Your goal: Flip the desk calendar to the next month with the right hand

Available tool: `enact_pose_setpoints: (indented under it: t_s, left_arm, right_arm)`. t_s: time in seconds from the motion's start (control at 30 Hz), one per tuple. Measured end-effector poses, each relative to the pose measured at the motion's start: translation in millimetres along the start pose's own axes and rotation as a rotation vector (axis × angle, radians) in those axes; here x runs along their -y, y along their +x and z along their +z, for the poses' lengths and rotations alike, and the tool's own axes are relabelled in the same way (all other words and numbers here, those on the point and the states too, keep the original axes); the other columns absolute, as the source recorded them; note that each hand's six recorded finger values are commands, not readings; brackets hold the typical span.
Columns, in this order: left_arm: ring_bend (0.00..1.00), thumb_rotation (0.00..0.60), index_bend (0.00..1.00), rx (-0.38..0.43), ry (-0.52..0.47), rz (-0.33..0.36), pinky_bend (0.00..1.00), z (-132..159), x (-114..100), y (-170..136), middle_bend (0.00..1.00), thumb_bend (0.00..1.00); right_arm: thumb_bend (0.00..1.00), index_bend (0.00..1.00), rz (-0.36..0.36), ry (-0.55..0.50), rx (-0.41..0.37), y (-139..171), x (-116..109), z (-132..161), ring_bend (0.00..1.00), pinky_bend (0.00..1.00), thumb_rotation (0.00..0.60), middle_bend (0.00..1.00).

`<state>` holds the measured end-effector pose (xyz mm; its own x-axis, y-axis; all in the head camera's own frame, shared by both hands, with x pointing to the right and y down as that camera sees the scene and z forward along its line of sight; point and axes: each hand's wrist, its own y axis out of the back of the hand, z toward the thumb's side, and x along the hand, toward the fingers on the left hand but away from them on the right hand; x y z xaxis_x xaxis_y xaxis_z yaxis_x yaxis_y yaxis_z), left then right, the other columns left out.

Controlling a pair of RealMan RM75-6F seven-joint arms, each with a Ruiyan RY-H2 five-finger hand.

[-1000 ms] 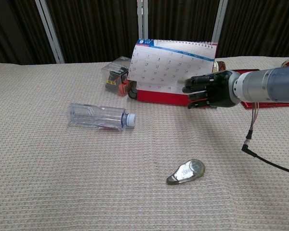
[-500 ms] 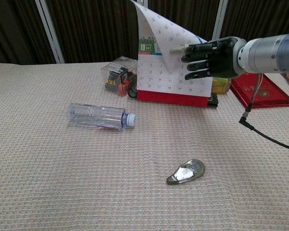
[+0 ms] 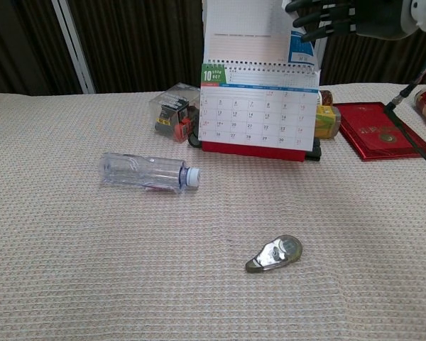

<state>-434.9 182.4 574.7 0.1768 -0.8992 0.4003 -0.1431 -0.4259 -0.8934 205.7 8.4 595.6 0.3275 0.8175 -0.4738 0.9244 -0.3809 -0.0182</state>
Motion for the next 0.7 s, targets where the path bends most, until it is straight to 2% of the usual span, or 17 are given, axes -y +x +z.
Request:
enact_pose_setpoints:
  t_s: [0.13,0.37,0.53,0.7]
  left_arm:
    - [0.0,0.6,0.0,-0.002,0.0,-0.003,0.0,-0.3,0.9,0.6,0.0,0.04]
    - [0.0,0.6,0.0,-0.007,0.002,-0.004,0.0,-1.7,1.4,1.8,0.0,0.04]
    - [0.0,0.6,0.0,-0.012,0.001,-0.006,0.0,-2.6,1.8,2.3,0.0,0.04]
    - [0.0,0.6,0.0,-0.009,0.001,-0.014,0.0,-2.1,3.6,2.6,0.0,0.04]
  right_arm:
    - [0.55,0.28,-0.022,0.061,-0.006,-2.5,-4.0,3.2,0.32,0.36,0.6,0.37]
    - [0.5,0.2,-0.035,0.171,0.014,-13.7,-11.2,-5.1,0.15,0.16,0.6,0.22]
    - [0.38,0.09,-0.027,0.284,0.021,-20.2,-14.6,-12.9,0.01,0.02,0.6,0.12]
    - [0.26,0.01,-0.007,0.454,0.064,-22.4,-21.6,-33.2,0.0,0.02,0.6,0.1]
